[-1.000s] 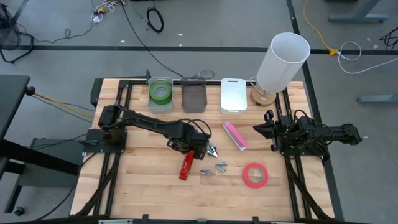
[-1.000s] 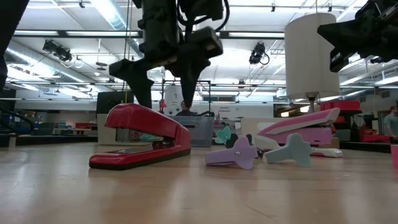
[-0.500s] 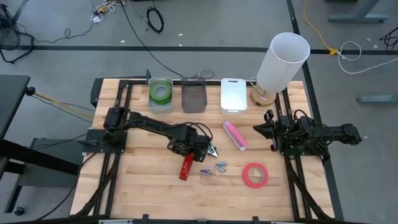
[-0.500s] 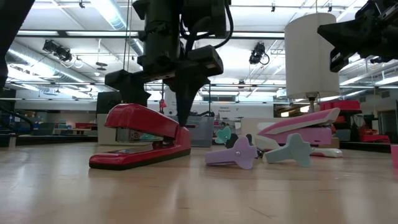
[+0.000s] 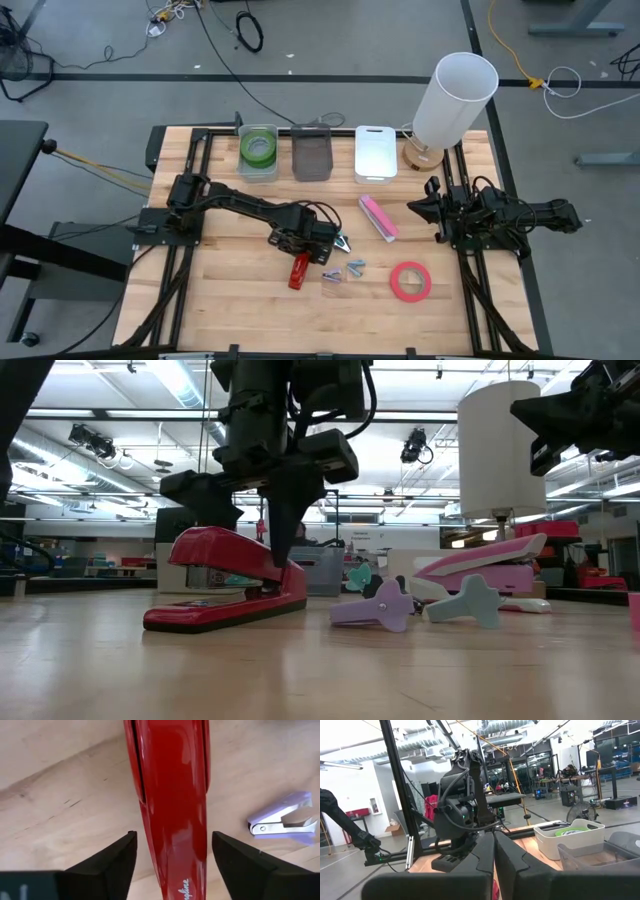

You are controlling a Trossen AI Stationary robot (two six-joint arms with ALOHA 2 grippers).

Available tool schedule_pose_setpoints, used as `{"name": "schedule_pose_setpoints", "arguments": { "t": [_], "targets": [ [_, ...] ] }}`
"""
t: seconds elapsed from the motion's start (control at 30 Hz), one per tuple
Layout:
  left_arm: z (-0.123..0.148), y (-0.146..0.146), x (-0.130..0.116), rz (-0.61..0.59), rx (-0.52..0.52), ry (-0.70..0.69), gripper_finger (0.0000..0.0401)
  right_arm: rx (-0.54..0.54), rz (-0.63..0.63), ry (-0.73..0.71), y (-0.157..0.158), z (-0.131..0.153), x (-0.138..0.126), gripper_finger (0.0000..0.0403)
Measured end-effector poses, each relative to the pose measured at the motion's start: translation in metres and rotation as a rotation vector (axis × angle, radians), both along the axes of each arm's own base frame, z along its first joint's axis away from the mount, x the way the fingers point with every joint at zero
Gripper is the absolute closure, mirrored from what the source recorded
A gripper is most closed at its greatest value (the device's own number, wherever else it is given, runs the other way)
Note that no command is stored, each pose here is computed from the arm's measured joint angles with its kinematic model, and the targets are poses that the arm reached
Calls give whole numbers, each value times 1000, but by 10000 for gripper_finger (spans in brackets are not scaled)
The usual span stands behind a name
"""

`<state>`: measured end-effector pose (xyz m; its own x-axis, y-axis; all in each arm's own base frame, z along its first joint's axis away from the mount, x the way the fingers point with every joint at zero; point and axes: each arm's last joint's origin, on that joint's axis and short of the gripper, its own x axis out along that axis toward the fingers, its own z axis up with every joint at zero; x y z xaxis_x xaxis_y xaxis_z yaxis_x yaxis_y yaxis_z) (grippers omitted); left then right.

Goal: Pick and place Stapler, Stapler remover, tape
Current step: Put the red stapler into the black bin

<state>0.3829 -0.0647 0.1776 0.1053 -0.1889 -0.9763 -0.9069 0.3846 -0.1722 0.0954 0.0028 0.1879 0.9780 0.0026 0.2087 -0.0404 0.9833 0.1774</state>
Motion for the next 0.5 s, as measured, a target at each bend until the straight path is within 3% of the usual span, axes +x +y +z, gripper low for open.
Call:
{"name": "schedule_pose_setpoints", "arguments": {
  "t": [0.5],
  "targets": [
    [0, 0, 0, -7, 1, -3, 227, 0, 0, 0, 0, 0, 0, 386]
  ]
}}
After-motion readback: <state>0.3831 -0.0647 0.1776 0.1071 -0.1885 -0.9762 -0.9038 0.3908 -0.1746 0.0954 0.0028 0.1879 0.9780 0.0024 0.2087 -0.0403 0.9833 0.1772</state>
